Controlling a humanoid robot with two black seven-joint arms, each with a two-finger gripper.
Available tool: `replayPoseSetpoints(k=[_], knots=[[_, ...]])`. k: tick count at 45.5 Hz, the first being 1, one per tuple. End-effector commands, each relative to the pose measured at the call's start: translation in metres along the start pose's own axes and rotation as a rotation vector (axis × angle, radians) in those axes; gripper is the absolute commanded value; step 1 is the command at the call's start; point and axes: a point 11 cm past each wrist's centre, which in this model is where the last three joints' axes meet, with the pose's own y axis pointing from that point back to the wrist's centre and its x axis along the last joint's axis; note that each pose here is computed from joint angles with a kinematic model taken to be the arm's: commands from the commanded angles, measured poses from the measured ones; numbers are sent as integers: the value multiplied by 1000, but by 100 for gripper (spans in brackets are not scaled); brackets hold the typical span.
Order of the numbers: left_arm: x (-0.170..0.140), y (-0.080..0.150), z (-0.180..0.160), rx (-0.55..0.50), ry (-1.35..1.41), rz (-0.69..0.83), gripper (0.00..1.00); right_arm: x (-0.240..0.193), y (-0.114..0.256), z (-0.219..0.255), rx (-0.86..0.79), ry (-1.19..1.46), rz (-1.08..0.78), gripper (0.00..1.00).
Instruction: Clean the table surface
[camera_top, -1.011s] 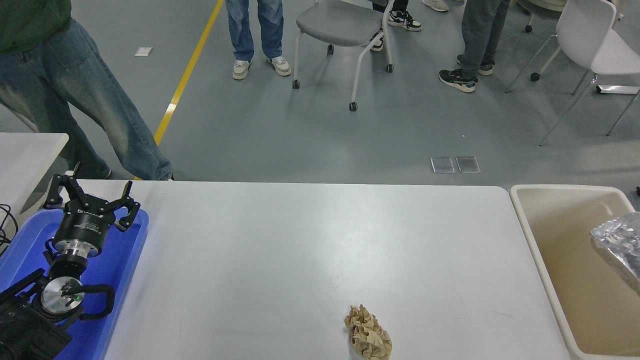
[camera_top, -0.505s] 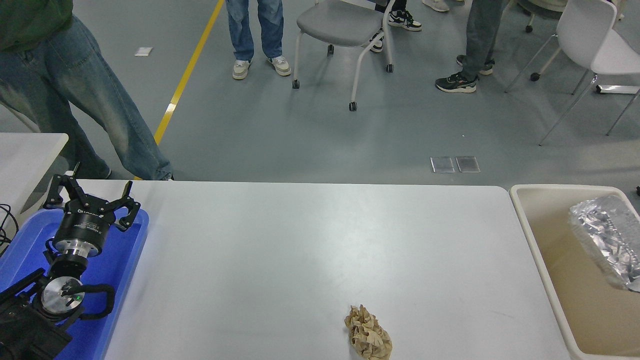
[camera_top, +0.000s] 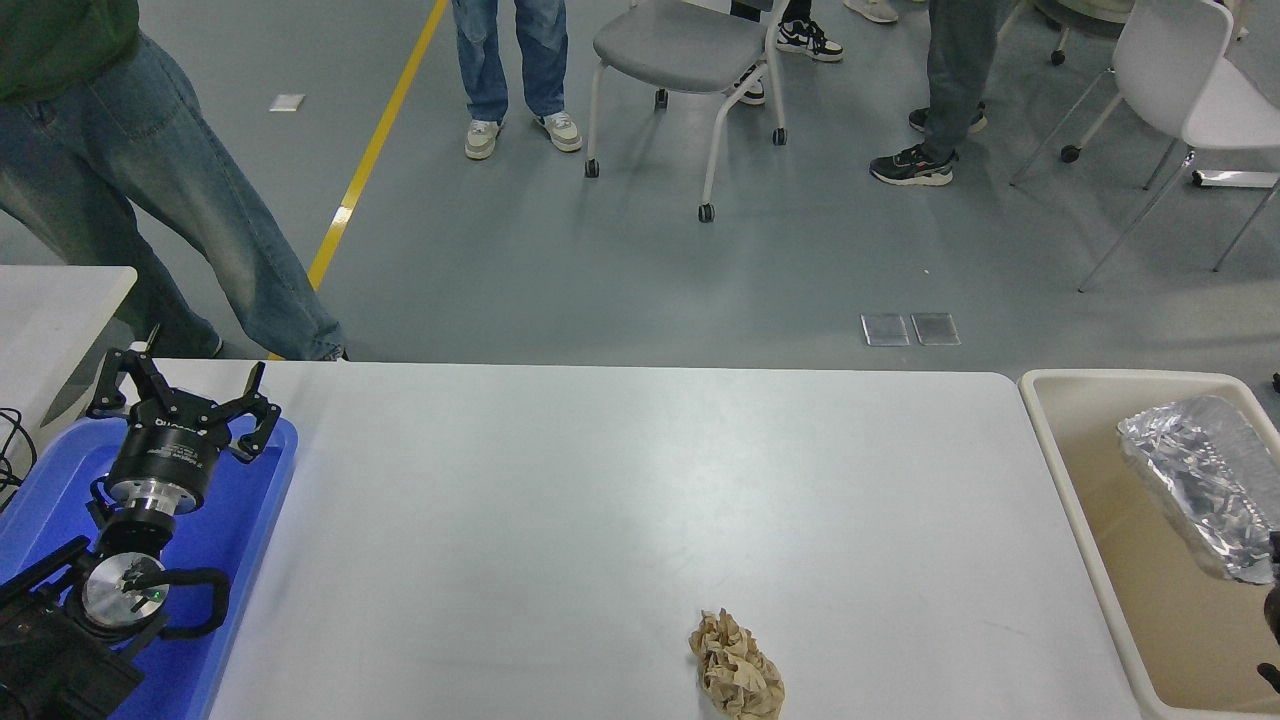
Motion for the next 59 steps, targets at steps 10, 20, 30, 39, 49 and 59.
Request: replayPoseSetpoints(k=[10, 20, 30, 39, 49, 59], knots=[[0, 0, 0, 1, 0, 0, 100, 0, 1, 6, -13, 33, 34, 0], [0, 0, 0, 0, 0, 0, 100, 2, 2, 8, -17, 38, 47, 61], [0, 0, 0, 0, 0, 0, 100, 8, 3, 14, -24, 53, 70, 99], [0, 0, 0, 0, 0, 0, 100, 14, 2, 14, -24, 55, 69, 99], [0, 0, 0, 0, 0, 0, 100, 36, 0, 16, -32, 29, 54, 99], [0, 0, 0, 0, 0, 0, 100, 79, -2, 12, -23, -17, 71, 99]])
